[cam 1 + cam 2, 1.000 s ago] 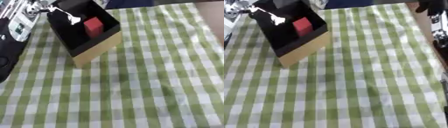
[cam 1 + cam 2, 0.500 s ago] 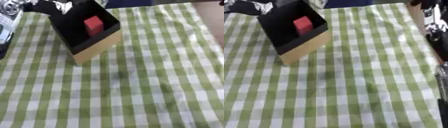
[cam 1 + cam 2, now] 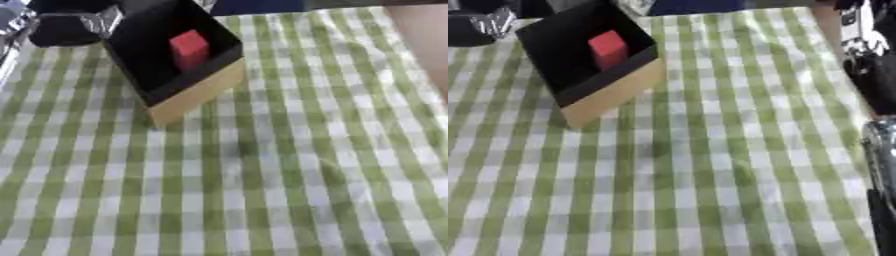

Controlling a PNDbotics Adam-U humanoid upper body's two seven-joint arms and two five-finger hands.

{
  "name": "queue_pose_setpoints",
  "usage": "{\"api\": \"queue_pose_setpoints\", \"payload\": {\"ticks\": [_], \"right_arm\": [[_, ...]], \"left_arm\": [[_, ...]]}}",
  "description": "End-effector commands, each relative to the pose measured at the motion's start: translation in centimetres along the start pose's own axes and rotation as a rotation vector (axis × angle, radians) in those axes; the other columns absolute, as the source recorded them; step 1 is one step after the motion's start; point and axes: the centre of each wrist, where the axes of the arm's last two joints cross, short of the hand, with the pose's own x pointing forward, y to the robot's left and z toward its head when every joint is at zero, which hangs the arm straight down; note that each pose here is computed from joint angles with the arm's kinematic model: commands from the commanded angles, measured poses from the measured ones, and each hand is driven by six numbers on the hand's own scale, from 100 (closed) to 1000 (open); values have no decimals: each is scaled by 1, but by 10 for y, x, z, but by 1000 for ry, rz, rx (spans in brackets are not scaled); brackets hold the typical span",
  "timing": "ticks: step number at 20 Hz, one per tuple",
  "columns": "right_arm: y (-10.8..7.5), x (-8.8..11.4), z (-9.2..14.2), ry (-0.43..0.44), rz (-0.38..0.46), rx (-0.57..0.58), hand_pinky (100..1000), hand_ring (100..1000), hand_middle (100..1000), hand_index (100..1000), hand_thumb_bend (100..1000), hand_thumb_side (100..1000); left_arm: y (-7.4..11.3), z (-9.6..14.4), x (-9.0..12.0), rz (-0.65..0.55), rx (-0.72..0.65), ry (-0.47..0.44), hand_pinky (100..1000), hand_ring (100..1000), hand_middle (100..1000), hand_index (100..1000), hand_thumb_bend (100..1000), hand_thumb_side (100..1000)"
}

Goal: Pick up objects on the table and place them in the box.

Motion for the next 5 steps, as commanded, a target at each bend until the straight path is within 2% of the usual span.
{"api": "queue_pose_setpoints", "payload": {"ticks": [1, 5], "right_arm": [[-2, 7, -5, -36, 10, -9, 796, 769, 498, 684, 100, 668], [-1, 7, -5, -37, 7, -6, 796, 769, 498, 684, 100, 668]], "left_arm": [[14, 6, 15, 19, 78, -30, 482, 645, 664, 775, 100, 429], [18, 14, 32, 69, 129, -36, 482, 645, 664, 775, 100, 429]]}}
